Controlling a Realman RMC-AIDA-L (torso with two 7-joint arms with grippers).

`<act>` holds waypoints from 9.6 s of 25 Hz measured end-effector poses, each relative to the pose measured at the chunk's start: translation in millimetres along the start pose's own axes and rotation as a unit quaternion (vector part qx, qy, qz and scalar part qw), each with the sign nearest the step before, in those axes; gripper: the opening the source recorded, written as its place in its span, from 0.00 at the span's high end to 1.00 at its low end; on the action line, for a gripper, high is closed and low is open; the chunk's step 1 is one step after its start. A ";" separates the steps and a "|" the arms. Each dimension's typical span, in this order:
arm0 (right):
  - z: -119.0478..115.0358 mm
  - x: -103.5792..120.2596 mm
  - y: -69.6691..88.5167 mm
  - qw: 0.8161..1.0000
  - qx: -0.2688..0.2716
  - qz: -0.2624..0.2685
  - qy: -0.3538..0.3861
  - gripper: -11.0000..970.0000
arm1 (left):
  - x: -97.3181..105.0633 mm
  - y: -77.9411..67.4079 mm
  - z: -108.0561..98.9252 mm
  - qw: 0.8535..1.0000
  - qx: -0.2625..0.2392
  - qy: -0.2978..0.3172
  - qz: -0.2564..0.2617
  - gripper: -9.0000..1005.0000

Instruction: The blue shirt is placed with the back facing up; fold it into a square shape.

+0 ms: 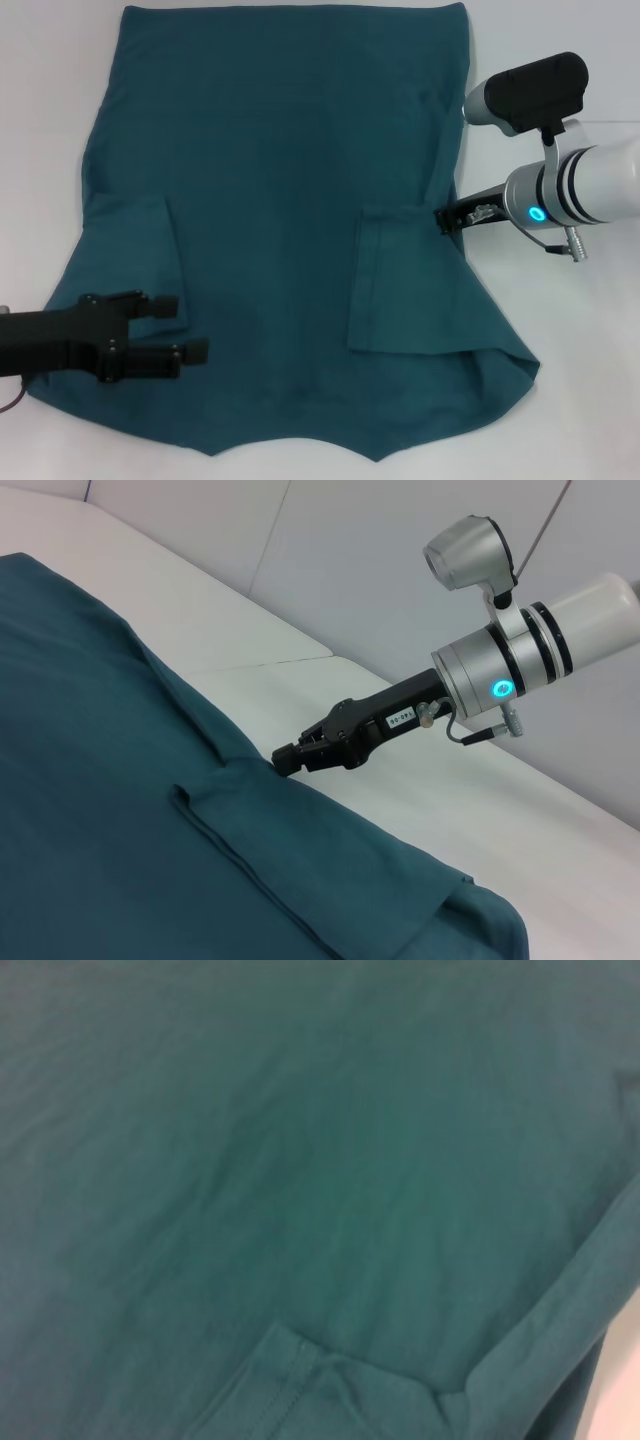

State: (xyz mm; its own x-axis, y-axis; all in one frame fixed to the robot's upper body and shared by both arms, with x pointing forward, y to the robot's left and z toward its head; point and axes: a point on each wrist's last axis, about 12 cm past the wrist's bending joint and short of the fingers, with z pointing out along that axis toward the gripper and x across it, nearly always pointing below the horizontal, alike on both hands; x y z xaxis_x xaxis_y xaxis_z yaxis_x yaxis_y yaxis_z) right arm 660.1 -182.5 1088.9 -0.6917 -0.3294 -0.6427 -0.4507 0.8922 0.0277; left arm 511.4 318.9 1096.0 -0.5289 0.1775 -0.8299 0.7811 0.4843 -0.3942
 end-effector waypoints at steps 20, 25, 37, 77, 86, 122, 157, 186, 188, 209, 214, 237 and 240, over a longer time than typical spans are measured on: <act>-3.0 -1.7 0.5 0.999 -0.013 0.022 -0.018 0.37 | 1.8 -0.1 0.8 1.000 0.000 0.006 -0.002 0.06; -1.3 2.2 0.0 1.000 -0.011 0.023 -0.013 0.38 | 1.5 -0.2 1.1 1.000 0.001 0.006 -0.002 0.06; 1.7 8.9 -1.4 1.000 -0.004 0.020 -0.010 0.51 | 1.1 -0.4 0.9 1.000 0.002 0.006 -0.001 0.06; -18.8 30.4 -41.5 0.997 0.033 0.072 -0.024 0.95 | 0.9 -0.7 2.0 1.000 0.002 0.005 -0.001 0.06; -20.7 35.1 -45.9 0.996 0.039 0.074 -0.020 0.94 | 0.9 -0.6 1.4 1.000 0.001 0.005 -0.002 0.06; -115.6 0.3 -35.6 0.993 -0.079 -0.084 -0.027 0.05 | -8.2 6.3 -77.0 0.906 -0.275 0.093 -0.307 0.06; -114.4 4.9 -39.1 0.995 -0.073 -0.064 -0.033 0.05 | -18.1 34.9 -18.8 0.887 -0.304 0.199 -0.284 0.12; -115.1 3.6 -39.7 0.995 -0.072 -0.052 -0.034 0.06 | -27.0 34.2 -2.9 0.895 -0.299 0.216 -0.250 0.51; -115.3 3.6 -39.3 0.995 -0.073 -0.051 -0.033 0.06 | -27.4 33.9 -1.5 0.896 -0.297 0.216 -0.248 0.56; -126.5 49.0 -33.8 0.983 -0.058 0.005 0.172 0.06 | -40.5 31.7 6.4 0.906 -0.290 0.219 -0.219 0.98; -118.1 63.1 -18.2 0.977 -0.072 -0.002 0.200 0.06 | -41.0 32.0 8.2 0.907 -0.288 0.220 -0.215 0.98; -105.2 73.0 0.3 0.975 -0.080 0.013 0.207 0.09 | -37.0 32.1 6.9 0.909 -0.284 0.225 -0.205 0.98; -105.3 74.2 -2.3 0.975 -0.069 0.019 0.210 0.15 | -37.3 32.2 7.2 0.909 -0.285 0.225 -0.203 0.98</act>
State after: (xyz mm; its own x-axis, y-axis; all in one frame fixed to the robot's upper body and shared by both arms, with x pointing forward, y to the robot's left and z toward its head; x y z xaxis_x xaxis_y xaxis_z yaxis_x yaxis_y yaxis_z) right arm 550.4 -241.5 1121.8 -0.8664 -0.4196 -0.2707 -0.4715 0.8660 0.1666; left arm 558.7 321.7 1111.5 -0.9181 0.1549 -0.3648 0.2595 0.9307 -0.2579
